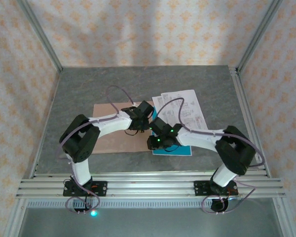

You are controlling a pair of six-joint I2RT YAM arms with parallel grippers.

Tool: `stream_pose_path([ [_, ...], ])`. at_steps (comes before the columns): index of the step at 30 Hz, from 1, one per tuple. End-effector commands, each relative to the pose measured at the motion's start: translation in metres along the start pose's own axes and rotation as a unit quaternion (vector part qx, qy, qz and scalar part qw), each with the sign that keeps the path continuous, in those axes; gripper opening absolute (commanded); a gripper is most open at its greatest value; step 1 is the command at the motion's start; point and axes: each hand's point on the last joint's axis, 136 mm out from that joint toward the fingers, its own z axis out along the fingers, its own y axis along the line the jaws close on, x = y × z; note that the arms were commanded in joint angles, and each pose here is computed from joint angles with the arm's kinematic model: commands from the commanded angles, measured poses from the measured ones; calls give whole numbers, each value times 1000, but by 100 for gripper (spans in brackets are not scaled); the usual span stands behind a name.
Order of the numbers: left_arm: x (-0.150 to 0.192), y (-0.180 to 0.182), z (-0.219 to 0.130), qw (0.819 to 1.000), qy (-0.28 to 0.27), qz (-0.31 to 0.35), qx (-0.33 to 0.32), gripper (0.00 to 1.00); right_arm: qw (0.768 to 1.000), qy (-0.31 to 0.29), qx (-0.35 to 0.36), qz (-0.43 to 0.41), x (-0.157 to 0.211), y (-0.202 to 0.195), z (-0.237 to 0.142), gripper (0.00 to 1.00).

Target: Put the files into the folder

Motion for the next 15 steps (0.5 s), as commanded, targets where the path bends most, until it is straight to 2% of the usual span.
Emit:
stream_pose_path([
  [1,-13,-6,-27,999,-26,-11,20,45,996,-79,-35,25,-23,5,-37,47],
  [4,-20,-6,-43,999,-39,-21,27,48,987,-128,-48,85,-37,-20,-61,50],
  [8,-17,-17,-57,996,-38,-54,67,48,963,-169,-7,209,-45,-99,-77,30],
  [10,-10,-33,-59,993,-31,-63,95,44,948,-173,5,266,-46,-134,-80,23],
  [12,0,-54,-59,990,-23,-65,121,39,939,-175,13,295,-51,-154,-81,21],
  [15,10,-81,-54,987,-19,-68,141,37,935,-156,23,317,-56,-170,-72,19],
])
